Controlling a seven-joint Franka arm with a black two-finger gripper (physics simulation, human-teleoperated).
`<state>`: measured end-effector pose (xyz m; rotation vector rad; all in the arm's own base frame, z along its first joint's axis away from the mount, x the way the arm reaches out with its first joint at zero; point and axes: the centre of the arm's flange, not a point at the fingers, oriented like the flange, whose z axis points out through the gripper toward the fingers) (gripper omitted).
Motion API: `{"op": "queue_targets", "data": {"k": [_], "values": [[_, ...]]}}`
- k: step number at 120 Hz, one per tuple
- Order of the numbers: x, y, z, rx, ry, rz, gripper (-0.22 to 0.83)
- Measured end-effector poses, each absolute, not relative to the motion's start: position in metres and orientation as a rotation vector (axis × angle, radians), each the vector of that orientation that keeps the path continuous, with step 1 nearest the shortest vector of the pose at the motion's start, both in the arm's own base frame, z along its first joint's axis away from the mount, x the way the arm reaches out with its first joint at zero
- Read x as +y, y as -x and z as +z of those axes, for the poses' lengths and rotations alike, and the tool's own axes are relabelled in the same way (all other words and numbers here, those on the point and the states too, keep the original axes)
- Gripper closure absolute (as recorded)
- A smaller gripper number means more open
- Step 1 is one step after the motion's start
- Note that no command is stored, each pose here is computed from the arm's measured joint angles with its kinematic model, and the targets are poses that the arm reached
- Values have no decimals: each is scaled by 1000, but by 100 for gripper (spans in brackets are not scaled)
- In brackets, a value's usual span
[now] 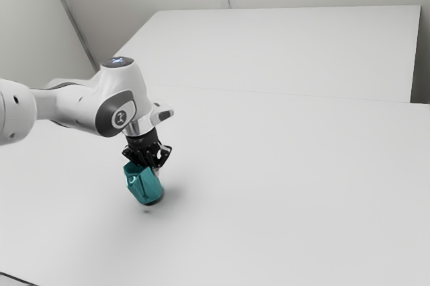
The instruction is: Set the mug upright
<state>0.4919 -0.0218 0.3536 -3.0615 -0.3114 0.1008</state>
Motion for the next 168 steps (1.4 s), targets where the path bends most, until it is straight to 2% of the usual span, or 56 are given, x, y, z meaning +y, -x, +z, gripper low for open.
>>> {"op": "queue_targets", "data": {"k": [40,78,116,146,168], "values": [[-22,-493,351,-328,3058,110,78],[-30,-495,355,-321,3081,108,55],[-33,-497,362,-321,3094,117,43],[-43,-500,379,-329,3115,175,26],[-57,-501,430,-282,3137,98,18]]}}
